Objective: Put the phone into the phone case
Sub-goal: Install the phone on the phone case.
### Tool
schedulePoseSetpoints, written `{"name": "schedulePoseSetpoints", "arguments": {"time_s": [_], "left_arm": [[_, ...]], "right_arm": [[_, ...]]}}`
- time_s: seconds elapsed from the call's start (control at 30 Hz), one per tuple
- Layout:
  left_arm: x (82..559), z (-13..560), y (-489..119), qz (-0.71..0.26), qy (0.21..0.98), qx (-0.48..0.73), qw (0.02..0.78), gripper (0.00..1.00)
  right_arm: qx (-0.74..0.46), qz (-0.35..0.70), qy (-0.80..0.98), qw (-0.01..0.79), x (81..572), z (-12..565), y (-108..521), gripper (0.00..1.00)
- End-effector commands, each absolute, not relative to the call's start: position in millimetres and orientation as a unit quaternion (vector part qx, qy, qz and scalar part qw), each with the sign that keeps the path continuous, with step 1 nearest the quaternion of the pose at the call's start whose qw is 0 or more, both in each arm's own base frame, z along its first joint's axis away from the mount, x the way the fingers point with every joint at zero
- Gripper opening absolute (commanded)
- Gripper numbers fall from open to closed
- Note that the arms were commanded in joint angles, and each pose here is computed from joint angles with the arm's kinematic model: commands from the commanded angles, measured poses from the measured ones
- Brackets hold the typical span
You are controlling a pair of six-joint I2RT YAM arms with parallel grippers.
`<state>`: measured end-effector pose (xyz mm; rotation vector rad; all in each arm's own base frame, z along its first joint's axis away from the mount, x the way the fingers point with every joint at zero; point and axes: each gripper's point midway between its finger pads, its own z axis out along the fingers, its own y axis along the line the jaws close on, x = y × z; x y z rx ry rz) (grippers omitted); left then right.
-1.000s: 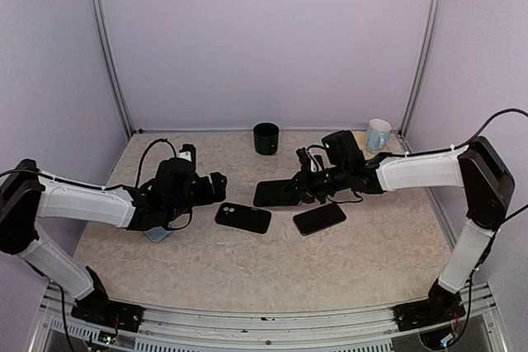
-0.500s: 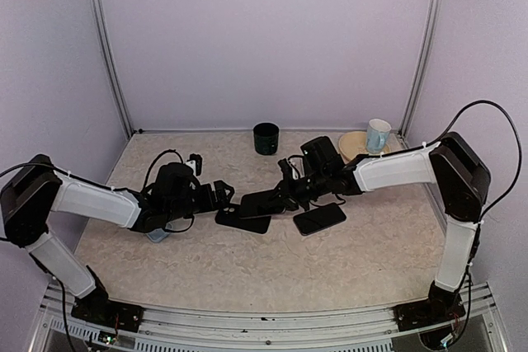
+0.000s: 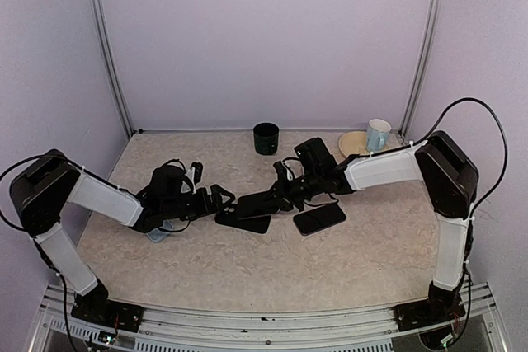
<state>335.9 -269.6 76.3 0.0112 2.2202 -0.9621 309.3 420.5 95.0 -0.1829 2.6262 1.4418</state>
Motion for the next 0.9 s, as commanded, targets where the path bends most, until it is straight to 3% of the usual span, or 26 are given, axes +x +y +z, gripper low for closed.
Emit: {"name": "schedulePoseSetpoints", "arguments": {"time_s": [0.0,0.87], "left_arm": [[335,75,-281,-0.399,0.853,0.020,0.336,0.99],[341,56,-280,-0.382,0.863,0.011,0.330,0.99]], "right_arm": [[-0.075,0.508,0.854,0.079,316,116,437,0.00],[-0.053,0.541,0.839,0.031,319,98,455,0.00]]}}
